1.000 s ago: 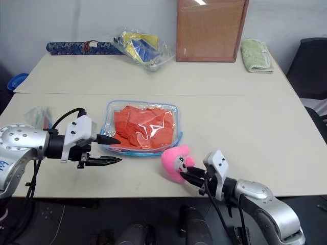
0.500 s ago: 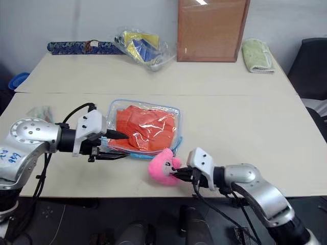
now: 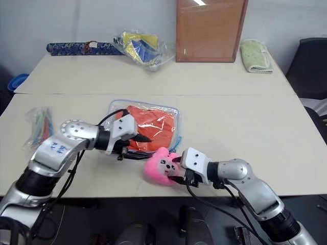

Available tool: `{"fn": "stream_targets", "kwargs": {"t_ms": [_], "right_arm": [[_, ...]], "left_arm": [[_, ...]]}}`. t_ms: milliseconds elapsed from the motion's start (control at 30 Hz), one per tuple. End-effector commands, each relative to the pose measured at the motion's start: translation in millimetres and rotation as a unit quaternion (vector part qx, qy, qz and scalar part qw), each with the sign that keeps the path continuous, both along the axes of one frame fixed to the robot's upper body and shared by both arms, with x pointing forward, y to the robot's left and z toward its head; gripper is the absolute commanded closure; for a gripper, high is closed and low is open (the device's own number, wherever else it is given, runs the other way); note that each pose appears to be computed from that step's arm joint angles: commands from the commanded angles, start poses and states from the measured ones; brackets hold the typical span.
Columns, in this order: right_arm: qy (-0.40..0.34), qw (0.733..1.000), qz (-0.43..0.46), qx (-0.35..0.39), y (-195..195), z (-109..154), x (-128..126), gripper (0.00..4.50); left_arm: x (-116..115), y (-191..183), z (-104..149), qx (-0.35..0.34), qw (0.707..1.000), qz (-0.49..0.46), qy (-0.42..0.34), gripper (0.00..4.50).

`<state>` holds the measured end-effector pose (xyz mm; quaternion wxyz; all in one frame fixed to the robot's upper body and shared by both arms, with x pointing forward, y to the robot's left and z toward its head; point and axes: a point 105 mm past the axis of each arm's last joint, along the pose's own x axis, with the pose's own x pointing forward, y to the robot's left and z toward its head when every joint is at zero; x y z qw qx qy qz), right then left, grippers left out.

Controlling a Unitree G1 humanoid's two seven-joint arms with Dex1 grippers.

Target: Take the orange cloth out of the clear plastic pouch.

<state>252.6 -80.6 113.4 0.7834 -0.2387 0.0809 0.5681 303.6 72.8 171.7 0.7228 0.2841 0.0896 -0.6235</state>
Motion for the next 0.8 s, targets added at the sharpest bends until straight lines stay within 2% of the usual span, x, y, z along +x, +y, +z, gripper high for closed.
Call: {"fn": "stream_targets", "kwargs": {"t_ms": [33,133,200,300,467,633,800], "right_arm": [[-0.043,0.999,0.002,0.007,-2,28,-4,1.61],[-0.055,0.998,0.001,0.015,-3,44,-9,1.61],[-0.062,0.998,0.003,0.017,-5,56,-13,1.61],[-0.059,0.998,0.005,0.027,-12,76,-17,1.61],[-0.039,0.998,0.005,0.049,-18,93,-19,1.61],[-0.111,0.992,-0.012,-0.057,-42,78,10,1.61],[-0.116,0.99,0.006,-0.08,-42,58,33,1.61]], "left_arm": [[-10,-22,41,-0.014,0.992,-0.087,-0.094,1.66],[-30,-32,56,-0.03,0.979,-0.182,-0.083,1.66],[-38,-29,54,-0.006,0.97,-0.228,-0.078,1.66],[-37,-13,32,0.082,0.953,-0.277,-0.094,1.66],[-32,-1,4,0.144,0.936,-0.301,-0.112,1.66],[-25,-8,-11,0.143,0.935,-0.288,-0.151,1.66],[-29,-4,-25,0.171,0.927,-0.299,-0.15,1.66]]}}
